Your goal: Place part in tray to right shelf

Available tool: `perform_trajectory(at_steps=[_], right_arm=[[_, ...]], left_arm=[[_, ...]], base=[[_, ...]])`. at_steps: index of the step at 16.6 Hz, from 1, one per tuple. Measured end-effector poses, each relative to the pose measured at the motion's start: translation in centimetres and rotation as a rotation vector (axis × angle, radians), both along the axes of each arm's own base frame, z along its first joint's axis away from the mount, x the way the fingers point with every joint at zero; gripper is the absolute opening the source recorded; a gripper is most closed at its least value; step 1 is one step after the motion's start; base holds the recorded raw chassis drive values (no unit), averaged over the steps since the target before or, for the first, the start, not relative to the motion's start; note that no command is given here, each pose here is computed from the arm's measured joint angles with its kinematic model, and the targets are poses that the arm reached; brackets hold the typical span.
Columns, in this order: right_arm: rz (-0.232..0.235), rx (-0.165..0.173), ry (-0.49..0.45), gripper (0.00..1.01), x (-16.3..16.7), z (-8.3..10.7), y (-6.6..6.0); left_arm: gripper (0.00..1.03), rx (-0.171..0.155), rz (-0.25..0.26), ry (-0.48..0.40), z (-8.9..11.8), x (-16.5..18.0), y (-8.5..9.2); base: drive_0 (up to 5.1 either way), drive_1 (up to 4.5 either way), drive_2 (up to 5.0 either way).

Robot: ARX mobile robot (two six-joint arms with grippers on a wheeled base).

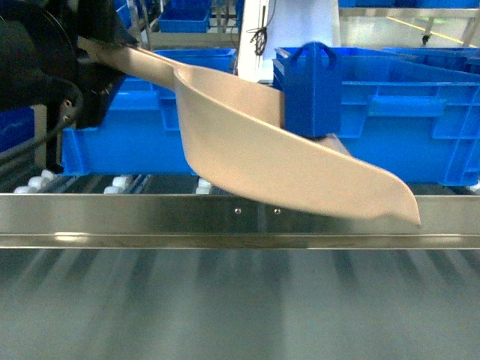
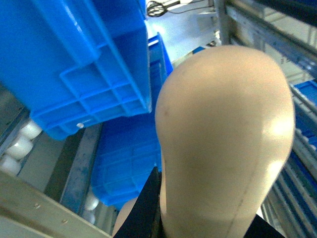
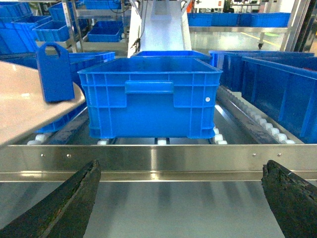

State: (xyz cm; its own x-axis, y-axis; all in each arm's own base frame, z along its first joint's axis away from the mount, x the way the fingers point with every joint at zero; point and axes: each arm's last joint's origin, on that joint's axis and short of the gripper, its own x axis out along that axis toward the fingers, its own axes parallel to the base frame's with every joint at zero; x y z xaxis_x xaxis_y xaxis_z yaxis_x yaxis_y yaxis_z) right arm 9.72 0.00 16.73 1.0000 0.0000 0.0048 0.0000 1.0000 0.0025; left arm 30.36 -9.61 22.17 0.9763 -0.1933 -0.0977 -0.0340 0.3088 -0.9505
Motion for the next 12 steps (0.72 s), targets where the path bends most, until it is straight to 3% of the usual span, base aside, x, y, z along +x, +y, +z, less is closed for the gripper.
perform_trajectory(at_steps=[2,4,6,8,9,10,12], right_arm=[[0.0,0.0,0.0,0.98,0.0,0.0,0.0],[0.0,0.0,0.0,0.98,0.0,0.0,0.0],[0.0,0.0,0.0,0.98,0.0,0.0,0.0],[0.0,0.0,0.0,0.98,0.0,0.0,0.0],[0.0,0.0,0.0,0.98,0.0,0.0,0.0],[0.0,0.0,0.0,0.98,0.0,0.0,0.0],[0.0,0.0,0.0,0.98,0.0,0.0,0.0]], left_arm=[[0.17,-0.051,0.052,-0.07,2.0,1.0,1.1],[0.17,-0.097,0.066,-0.126,3.7,1.5,1.3],[0.17,-0.126,0.077,-0.198,6.2,3.2,1.4],[0.17,-0.134,0.093,-0.2,6.6,3.8,1.6],[0.17,-0.138,0.12,-0.2,6.9,4.6,1.8],[0.17,-0.146,0.181,-0.166,6.7,6.4,2.5],[0.17,-0.13,0.287,-0.103,6.0,9.3,3.8]], base=[[0.0,0.0,0.0],[0.0,0.0,0.0],[0.0,0.0,0.0],[0.0,0.0,0.0],[0.0,0.0,0.0],[0.0,0.0,0.0],[0.0,0.0,0.0]])
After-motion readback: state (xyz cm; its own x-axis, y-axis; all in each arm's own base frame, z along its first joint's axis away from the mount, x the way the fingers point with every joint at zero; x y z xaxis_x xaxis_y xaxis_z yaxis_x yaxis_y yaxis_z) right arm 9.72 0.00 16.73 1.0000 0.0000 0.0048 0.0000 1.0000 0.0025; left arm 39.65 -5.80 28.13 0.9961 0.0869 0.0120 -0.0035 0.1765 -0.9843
